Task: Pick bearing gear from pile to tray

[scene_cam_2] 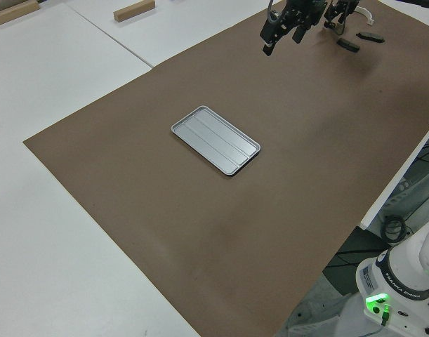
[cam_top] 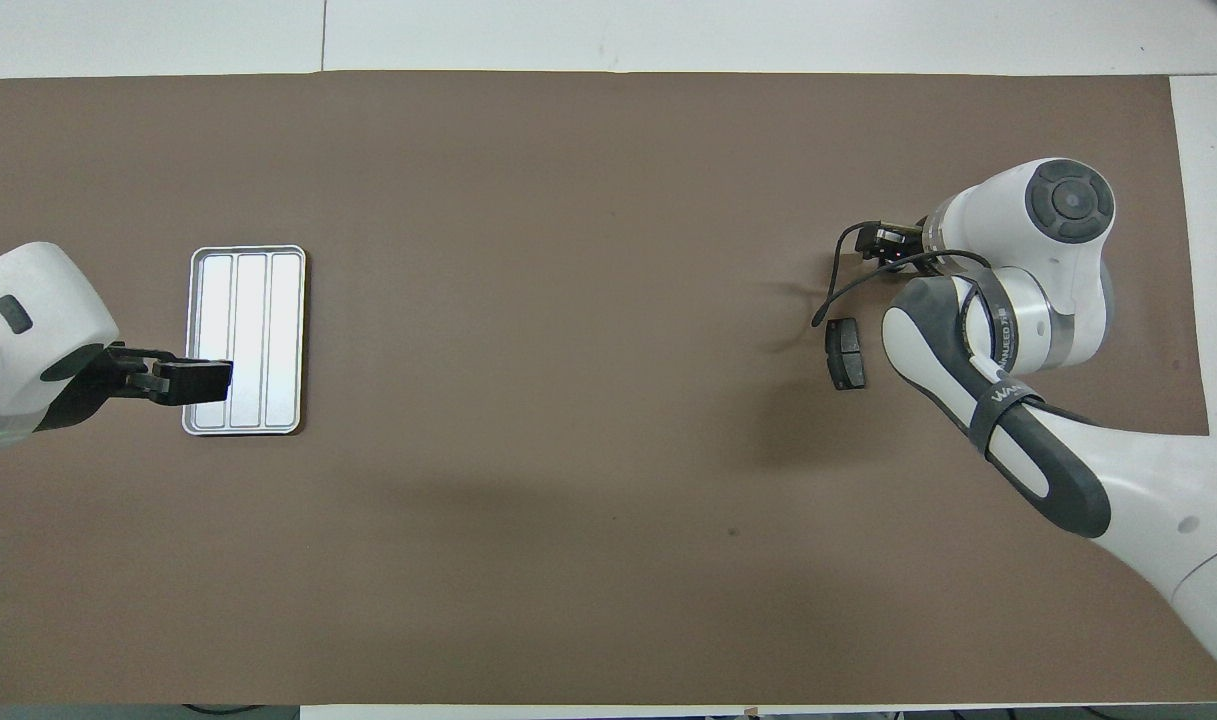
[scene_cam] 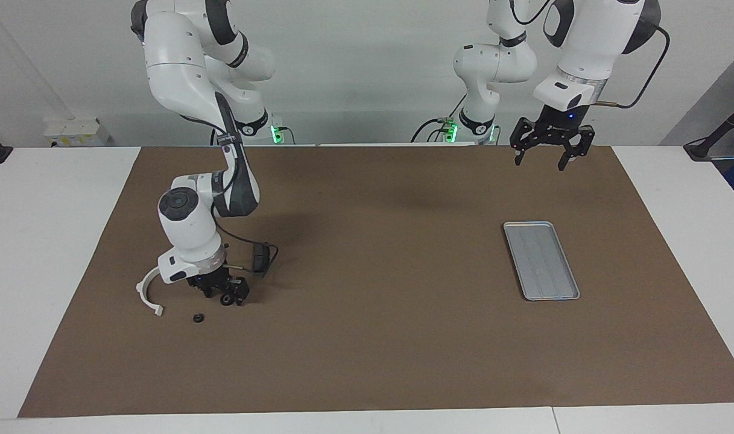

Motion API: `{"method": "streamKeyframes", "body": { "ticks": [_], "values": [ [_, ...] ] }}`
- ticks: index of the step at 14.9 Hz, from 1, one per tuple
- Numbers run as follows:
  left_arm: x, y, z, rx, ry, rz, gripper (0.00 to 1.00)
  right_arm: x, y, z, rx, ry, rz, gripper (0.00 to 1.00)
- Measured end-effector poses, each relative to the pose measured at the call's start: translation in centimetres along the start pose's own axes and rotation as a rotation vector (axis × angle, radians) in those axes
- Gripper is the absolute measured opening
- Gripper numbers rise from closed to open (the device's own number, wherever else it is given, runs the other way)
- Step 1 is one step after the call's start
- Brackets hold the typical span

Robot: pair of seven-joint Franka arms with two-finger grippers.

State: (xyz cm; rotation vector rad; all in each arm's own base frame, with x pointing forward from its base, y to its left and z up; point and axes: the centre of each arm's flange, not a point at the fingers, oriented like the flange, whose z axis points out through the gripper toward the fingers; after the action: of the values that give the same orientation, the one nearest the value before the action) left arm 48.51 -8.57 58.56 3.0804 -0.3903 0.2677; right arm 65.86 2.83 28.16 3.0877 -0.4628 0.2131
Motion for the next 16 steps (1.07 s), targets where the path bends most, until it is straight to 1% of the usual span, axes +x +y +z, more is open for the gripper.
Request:
{"method": "streamKeyframes", "body": {
  "ticks": [2, 3, 4, 6, 7, 8, 9, 10, 11, 14, 16],
  "values": [
    [0.0, -0.1, 0.0, 0.0, 0.0, -0.002, 1.0, 0.0, 0.1, 0.2, 0.0, 0.0, 0.001, 0.9],
    [0.0, -0.1, 0.0, 0.0, 0.0, -0.003, 1.0, 0.0, 0.1, 0.3, 0.0, -0.001, 0.002, 0.83],
    [0.0, -0.2, 0.0, 0.0, 0.0, -0.004, 1.0, 0.1, 0.3, 0.3, -0.001, 0.0, 0.003, 0.8],
    [0.0, -0.2, 0.0, 0.0, -0.001, -0.004, 1.0, 0.1, 0.2, 0.3, -0.001, 0.0, 0.003, 0.8],
    [0.0, -0.2, 0.0, 0.0, -0.001, -0.004, 1.0, 0.2, 0.3, 0.2, 0.0, 0.002, 0.003, 0.73],
    [0.0, -0.2, 0.0, 0.0, -0.001, -0.004, 1.0, 0.2, 0.3, 0.1, 0.0, 0.003, 0.003, 0.7],
    [0.0, -0.2, 0.0, 0.0, -0.001, -0.004, 1.0, 0.2, 0.2, 0.1, 0.0, 0.003, 0.003, 0.69],
    [0.0, -0.2, 0.0, 0.0, -0.001, -0.004, 1.0, 0.2, 0.1, 0.0, 0.002, 0.006, 0.005, 0.62],
    [0.0, -0.2, 0.0, 0.0, -0.001, -0.004, 1.0, 0.2, 0.0, 0.0, 0.002, 0.006, 0.013, 0.6],
    [0.0, -0.2, -0.2, 0.0, 0.003, -0.002, 1.0, 0.2, -0.1, 0.0, 0.002, 0.006, 0.037, 0.6],
    [0.0, -0.2, -0.2, 0.0, 0.004, -0.002, 1.0, 0.1, -0.8, -0.3, 0.006, 0.01, 0.04, 0.41]
  ]
}}
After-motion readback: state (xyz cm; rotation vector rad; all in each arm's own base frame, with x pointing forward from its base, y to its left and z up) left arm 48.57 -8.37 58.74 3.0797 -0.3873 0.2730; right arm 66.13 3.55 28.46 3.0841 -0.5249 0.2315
